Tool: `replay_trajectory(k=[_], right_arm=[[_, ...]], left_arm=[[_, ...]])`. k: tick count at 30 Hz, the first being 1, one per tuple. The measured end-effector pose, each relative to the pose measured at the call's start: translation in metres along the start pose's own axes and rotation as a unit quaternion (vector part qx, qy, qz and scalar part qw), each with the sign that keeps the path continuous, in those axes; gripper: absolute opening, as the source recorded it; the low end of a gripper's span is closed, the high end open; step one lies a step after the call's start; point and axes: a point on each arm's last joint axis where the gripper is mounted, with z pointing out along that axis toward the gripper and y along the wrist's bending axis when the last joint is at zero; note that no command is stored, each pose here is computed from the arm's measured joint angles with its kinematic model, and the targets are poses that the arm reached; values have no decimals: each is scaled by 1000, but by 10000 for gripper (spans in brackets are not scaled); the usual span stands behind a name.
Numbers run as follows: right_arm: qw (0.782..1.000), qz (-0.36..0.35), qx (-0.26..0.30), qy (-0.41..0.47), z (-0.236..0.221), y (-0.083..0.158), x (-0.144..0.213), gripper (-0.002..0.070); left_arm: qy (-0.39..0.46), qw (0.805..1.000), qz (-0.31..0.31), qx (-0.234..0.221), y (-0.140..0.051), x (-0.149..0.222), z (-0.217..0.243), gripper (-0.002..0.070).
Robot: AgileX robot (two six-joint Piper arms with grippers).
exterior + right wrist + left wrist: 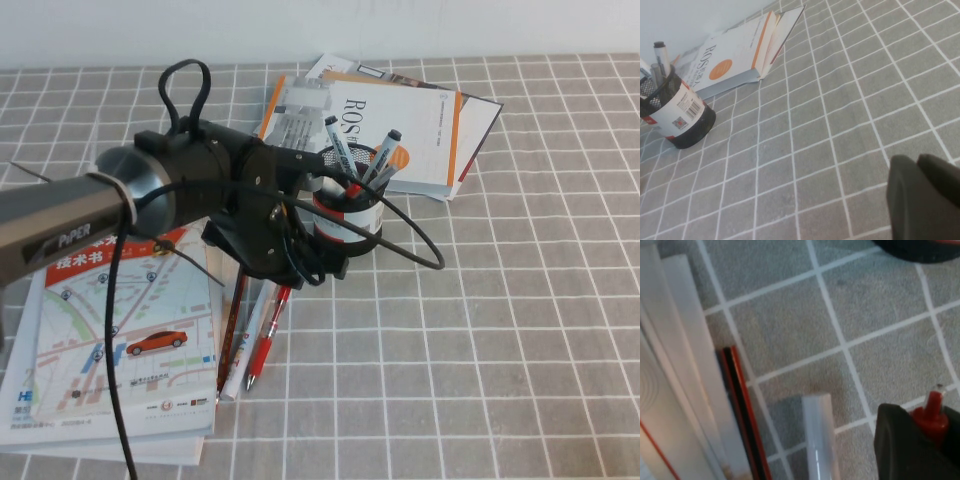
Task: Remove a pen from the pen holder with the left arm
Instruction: 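Take a marker out of the pen holder and lay it on the table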
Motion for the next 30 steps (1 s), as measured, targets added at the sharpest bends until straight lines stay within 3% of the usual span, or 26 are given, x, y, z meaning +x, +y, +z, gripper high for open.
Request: replay_trajectory(k=[4, 12, 16, 20, 25, 30], right_arm=[[1000, 0, 0, 0, 0, 0, 0, -13], [1000, 0, 0, 0, 0, 0, 0, -13], [1000, 0, 0, 0, 0, 0, 0, -13], [1000, 0, 0, 0, 0, 0, 0, -13], [1000, 0, 0, 0, 0, 0, 0, -13], [1000, 0, 0, 0, 0, 0, 0, -13]], left_arm=[[-7, 1000, 5, 0, 2, -2, 6, 111], [4, 1000, -13, -5, 10, -1, 20, 279], [-2, 1000, -7, -12, 11, -2, 16, 298], [-43, 998, 20, -33, 7, -7, -18, 301], [-165, 984, 65, -14, -17, 1, -89, 251], [-253, 962, 94, 30, -26, 48, -123, 53]])
